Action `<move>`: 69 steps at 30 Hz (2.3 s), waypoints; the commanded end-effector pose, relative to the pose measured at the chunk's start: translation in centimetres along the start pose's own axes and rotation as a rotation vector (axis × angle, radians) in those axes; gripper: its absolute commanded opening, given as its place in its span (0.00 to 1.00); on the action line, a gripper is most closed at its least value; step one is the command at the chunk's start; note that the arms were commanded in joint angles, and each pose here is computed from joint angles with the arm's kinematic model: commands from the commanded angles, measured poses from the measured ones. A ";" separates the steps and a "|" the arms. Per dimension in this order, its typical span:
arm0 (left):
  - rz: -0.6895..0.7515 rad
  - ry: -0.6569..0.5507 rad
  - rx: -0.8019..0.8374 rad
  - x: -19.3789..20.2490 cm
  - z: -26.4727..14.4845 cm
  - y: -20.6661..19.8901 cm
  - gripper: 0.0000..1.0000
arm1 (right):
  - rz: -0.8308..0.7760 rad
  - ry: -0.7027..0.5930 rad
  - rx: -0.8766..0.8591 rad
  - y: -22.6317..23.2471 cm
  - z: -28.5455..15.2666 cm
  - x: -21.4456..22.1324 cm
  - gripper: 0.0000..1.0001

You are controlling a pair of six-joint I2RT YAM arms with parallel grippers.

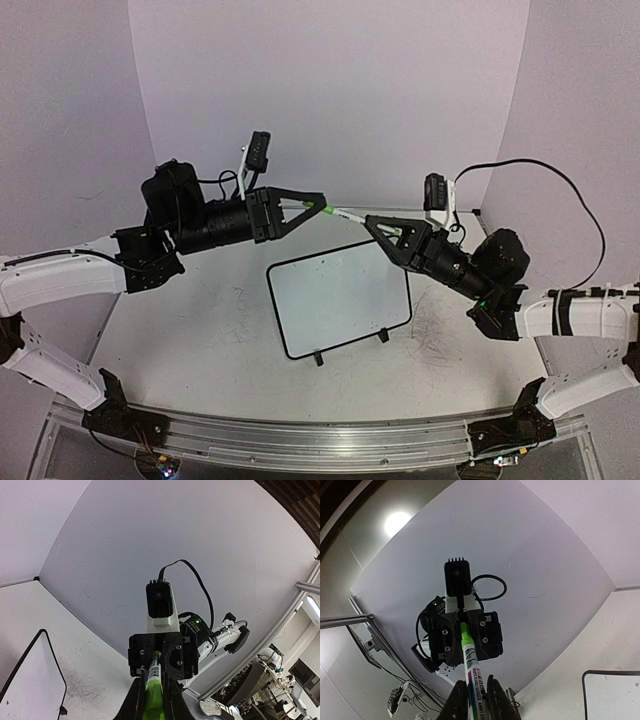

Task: Write a sentence on the whiteboard
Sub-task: Open the pen cap from the whiteboard marker, then place the pen cap at the center of the board.

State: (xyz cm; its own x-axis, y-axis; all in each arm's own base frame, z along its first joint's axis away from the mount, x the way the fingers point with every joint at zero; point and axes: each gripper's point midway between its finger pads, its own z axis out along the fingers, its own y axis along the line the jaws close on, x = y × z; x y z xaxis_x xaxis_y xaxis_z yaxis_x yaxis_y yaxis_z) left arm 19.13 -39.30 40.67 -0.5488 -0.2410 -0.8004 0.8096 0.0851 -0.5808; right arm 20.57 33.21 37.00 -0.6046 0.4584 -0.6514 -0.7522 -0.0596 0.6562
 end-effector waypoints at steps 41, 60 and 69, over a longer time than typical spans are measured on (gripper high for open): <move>-0.047 0.299 -1.432 16.1 -21.9 33.1 0.04 | -0.288 -0.136 0.307 0.6 -7.5 -4.3 0.00; 0.071 0.136 -1.270 5.1 -18.8 25.5 0.63 | -0.379 0.063 0.436 -2.0 -6.0 -2.8 0.00; 0.087 0.237 -0.480 0.3 -8.2 11.1 0.75 | -0.398 0.387 0.269 -1.5 -3.8 2.2 0.00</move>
State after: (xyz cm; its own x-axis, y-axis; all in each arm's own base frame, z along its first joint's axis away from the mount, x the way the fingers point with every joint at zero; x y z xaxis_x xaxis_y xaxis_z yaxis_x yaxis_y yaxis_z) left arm 31.03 -24.55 29.21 -0.5226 -0.1480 -0.8396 0.3932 0.8320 -0.3914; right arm 21.48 28.89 33.62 -0.3873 0.1908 -0.9020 -0.7951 0.4261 0.4315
